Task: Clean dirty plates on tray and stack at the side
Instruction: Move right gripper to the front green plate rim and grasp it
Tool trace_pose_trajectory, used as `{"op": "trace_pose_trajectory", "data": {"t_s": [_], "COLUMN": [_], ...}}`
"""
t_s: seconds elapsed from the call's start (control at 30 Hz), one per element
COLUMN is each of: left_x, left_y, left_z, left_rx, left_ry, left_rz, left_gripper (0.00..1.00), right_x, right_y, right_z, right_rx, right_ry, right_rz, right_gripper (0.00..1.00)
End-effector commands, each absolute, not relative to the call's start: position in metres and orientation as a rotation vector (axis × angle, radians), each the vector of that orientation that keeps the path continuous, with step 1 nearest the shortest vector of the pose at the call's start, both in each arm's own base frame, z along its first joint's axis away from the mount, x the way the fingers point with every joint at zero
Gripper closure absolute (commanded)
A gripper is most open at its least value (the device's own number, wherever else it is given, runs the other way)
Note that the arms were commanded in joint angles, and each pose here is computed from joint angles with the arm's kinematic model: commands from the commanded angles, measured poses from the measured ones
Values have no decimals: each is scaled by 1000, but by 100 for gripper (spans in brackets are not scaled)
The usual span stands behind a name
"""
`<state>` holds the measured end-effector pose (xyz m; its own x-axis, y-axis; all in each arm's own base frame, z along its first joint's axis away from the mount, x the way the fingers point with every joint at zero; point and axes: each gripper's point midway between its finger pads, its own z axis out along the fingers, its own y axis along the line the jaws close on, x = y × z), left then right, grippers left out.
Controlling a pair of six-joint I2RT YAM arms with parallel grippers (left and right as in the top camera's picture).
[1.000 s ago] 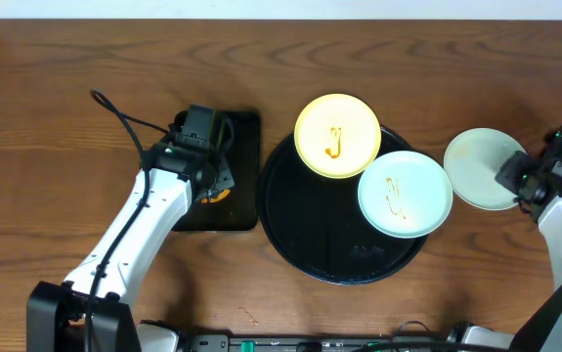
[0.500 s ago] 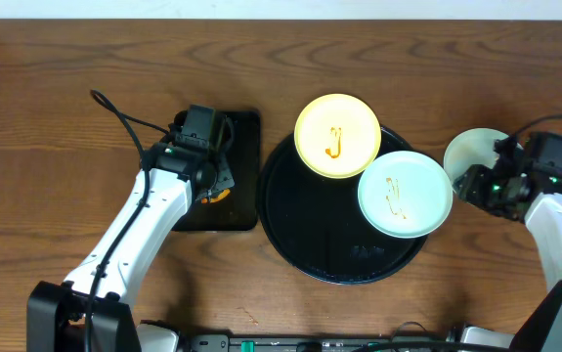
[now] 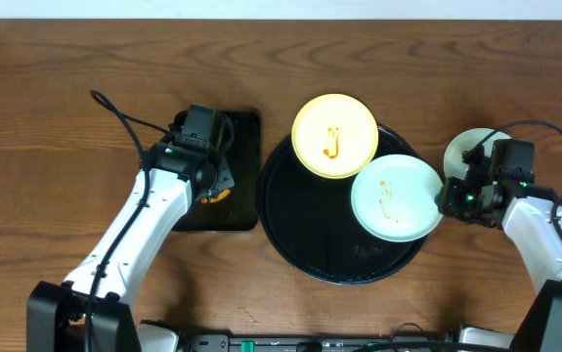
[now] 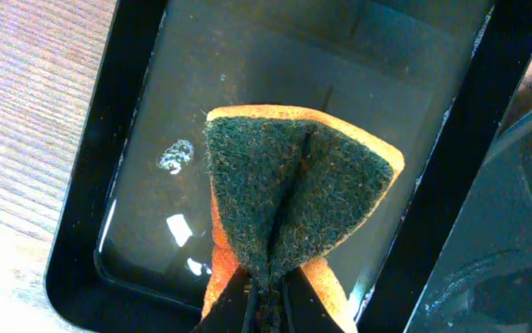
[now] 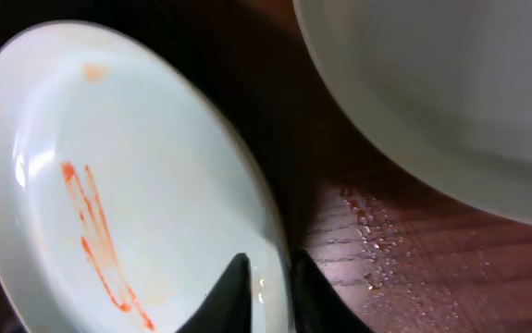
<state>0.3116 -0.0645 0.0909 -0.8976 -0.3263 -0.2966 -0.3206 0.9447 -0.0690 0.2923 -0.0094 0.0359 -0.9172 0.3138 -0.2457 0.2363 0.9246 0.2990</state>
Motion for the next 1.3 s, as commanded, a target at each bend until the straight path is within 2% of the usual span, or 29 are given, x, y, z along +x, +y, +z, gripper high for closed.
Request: {"op": "trace_pose_trajectory", "data": {"t_s": [0.0,0.17,0.47,0.6,0.97,1.1,1.27], "left_x": [310,309,306,304,296,296,296], "left_y": [-60,-63,-89,-110,-131,-131,-131], "left_z": [89,88,88,90,90,90,90], "left_rx": [-466,-464,-409,-320,-220,-220,-220], "left_ry": [2795,2801,2835,2832,2843,2843,2843], "left_rz": [1,-19,-171,-199,-216,-216,-216], "left_gripper": [92,92,92,92,93,92,92], "right_x": [288,280,263,261,303,318,327], "right_y": [-1,10,43,50,38,33,20], "right_z": [33,31,28,27,49,56,56], "right_rx": [374,333,214,170,120,-4,5], "right_ry": [2817,2859,2946,2957,2818,2757,2732], "right_rz": [391,403,435,412,287,225,116], "right_gripper": [92,99,99,79,77,64,64]}}
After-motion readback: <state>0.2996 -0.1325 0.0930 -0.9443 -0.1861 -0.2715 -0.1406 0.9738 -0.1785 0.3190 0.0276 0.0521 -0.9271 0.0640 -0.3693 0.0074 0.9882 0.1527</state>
